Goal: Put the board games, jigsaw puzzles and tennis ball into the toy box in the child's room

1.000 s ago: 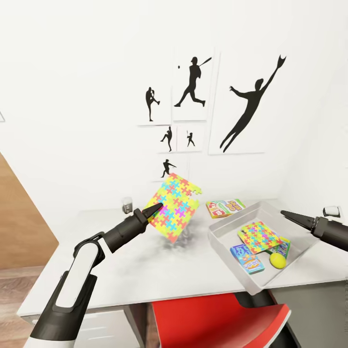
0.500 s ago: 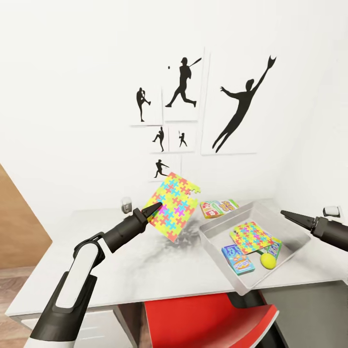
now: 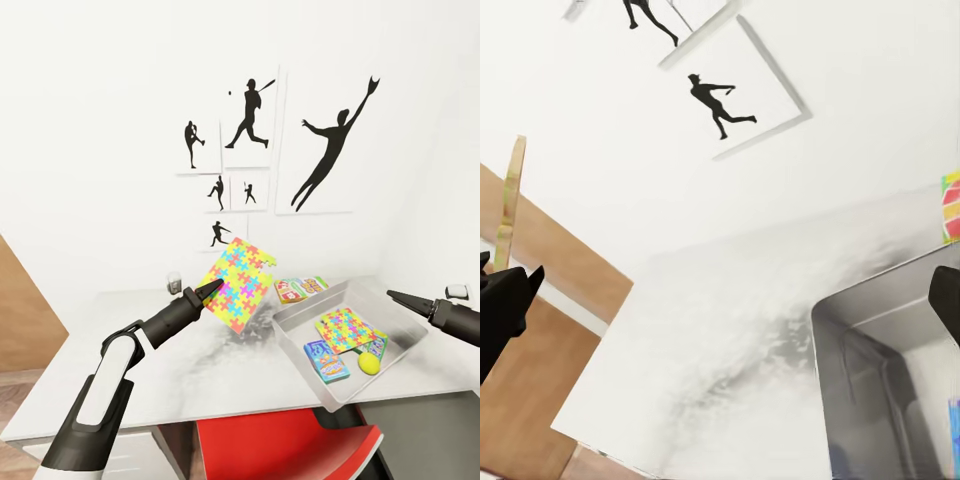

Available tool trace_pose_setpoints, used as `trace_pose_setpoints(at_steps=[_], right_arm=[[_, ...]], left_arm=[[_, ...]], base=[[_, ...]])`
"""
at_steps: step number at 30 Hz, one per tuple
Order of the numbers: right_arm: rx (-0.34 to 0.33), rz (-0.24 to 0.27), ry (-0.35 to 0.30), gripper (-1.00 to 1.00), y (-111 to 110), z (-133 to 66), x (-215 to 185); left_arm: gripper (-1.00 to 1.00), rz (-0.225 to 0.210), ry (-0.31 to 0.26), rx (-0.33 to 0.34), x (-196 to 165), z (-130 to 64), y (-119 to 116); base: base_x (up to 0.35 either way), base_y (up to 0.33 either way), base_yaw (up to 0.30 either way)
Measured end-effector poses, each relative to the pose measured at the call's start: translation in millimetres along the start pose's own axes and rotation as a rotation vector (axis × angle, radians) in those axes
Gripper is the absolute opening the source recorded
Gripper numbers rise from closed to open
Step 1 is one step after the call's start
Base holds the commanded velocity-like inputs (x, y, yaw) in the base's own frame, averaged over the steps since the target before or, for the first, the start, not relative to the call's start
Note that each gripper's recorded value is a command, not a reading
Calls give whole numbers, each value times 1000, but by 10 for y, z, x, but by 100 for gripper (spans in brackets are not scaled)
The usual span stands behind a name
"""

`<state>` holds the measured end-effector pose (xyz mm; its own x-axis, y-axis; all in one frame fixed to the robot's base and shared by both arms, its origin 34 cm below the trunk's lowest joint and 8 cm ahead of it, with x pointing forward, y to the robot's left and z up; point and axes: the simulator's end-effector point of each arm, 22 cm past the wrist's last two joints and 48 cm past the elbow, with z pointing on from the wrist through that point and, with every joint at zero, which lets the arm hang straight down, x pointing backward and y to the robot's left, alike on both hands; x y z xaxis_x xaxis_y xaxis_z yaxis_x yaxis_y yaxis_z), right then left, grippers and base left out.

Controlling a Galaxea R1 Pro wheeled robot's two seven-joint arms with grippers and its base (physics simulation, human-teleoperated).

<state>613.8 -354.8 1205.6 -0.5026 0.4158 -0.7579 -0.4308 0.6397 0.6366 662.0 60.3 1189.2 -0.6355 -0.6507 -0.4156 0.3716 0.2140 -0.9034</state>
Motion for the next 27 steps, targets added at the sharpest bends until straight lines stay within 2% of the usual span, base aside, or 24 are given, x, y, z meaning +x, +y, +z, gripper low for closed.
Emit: trace_pose_setpoints(at_steps=[8, 21, 27], right_arm=[[0, 0, 0, 100, -1, 4, -1], [-1, 5, -1, 100, -2, 24, 18], [-2, 7, 1, 100, -1, 32, 28]], left_arm=[[-100, -1, 2, -2, 11, 8, 6], [-100, -9, 7, -7, 38, 41, 18], [-100, -23, 6, 1, 56, 164, -38]], base=[[96, -87, 0], [16, -15, 0], [2, -2, -26]])
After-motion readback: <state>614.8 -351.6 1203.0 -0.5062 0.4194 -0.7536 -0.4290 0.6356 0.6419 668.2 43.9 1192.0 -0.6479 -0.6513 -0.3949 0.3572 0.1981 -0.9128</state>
